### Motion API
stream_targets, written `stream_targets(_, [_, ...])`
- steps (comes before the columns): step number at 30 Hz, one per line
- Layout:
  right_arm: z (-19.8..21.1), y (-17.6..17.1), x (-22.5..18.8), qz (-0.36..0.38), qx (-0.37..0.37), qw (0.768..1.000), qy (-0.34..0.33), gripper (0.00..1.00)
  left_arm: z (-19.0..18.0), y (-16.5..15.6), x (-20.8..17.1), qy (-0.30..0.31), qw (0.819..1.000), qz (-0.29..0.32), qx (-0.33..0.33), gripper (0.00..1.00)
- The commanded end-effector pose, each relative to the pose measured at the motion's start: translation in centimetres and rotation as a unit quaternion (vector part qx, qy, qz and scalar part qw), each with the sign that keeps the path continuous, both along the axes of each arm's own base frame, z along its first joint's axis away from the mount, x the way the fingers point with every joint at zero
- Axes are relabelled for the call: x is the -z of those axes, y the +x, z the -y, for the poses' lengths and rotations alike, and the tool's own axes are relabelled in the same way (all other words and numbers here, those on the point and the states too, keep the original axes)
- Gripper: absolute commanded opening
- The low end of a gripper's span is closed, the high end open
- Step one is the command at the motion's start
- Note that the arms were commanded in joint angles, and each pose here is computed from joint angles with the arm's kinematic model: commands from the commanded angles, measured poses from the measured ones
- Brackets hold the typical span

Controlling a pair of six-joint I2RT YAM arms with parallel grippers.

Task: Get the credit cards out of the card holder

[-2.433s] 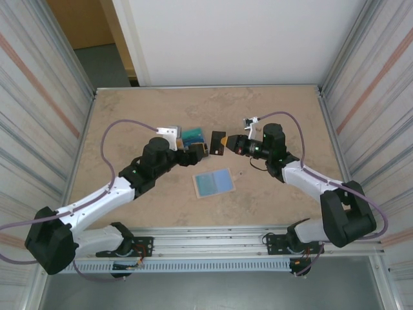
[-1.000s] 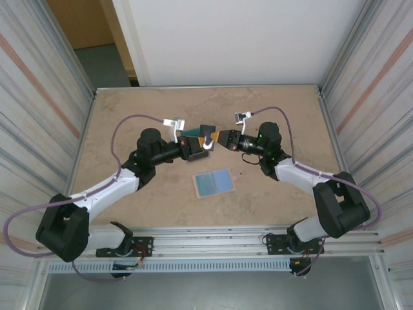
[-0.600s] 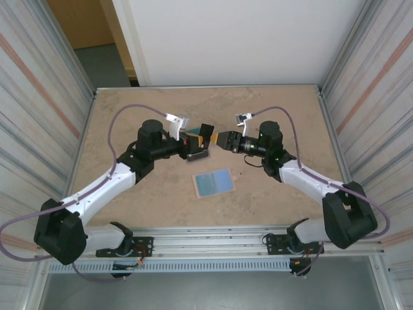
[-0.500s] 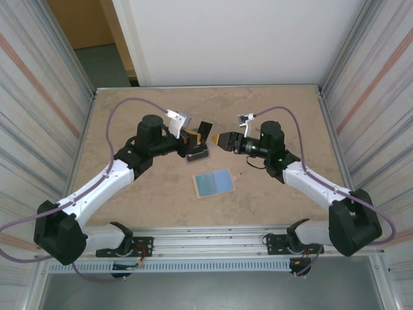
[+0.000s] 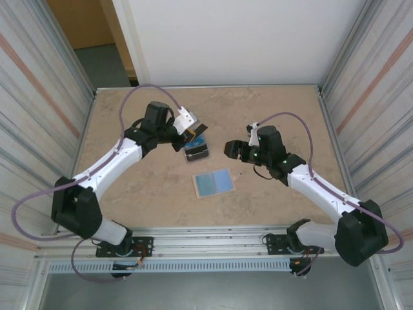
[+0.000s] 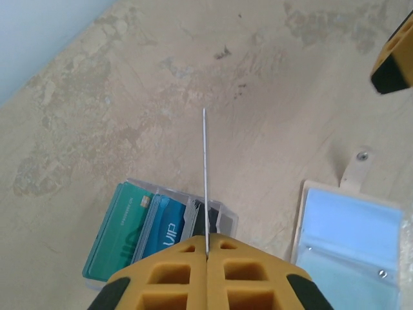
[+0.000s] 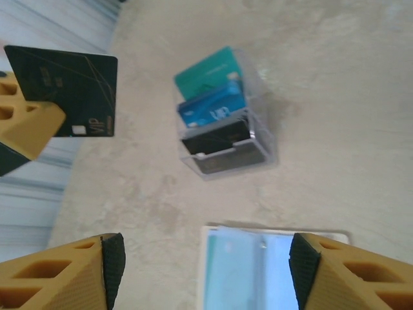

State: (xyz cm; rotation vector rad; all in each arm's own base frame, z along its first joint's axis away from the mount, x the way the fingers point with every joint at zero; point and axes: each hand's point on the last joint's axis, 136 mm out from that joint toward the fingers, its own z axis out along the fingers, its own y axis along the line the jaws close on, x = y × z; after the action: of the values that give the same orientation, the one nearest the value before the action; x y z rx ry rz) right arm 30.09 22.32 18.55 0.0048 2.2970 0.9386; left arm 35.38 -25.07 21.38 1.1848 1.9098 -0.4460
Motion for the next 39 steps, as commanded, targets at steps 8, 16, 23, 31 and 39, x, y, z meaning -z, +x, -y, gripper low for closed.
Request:
stream_targets(8, [1.6,-0.2,2.2,-0.022,0.033,0.993,-0.113,0.8,0.7,0.9,3.0,0.082,0.993,-0.015,0.089,0.0])
stream_targets(16, [1.9,0.0,2.0,-0.02,0.045,0.989,-0.14,0.94,0.5,1.3,6.0,0.127,0.985,-0.048,0.111,0.0])
stream_targets(23, [2.6,0.4,2.3,-0.024,0.069,0.985,-0.156,1.0,0.1,1.5,8.1,0.16,0.978,-0.076,0.107,0.0])
stream_targets(31, [2.7,0.2,2.3,-0.021,0.069,0.985,-0.154,0.99,-0.2,1.7,9.7,0.179,0.974,-0.091,0.106,0.0])
stream_targets(39, [2.7,0.1,2.1,-0.017,0.069,0.986,-0.152,0.99,-0.2,2.0,10.9,0.194,0.969,-0.099,0.114,0.0])
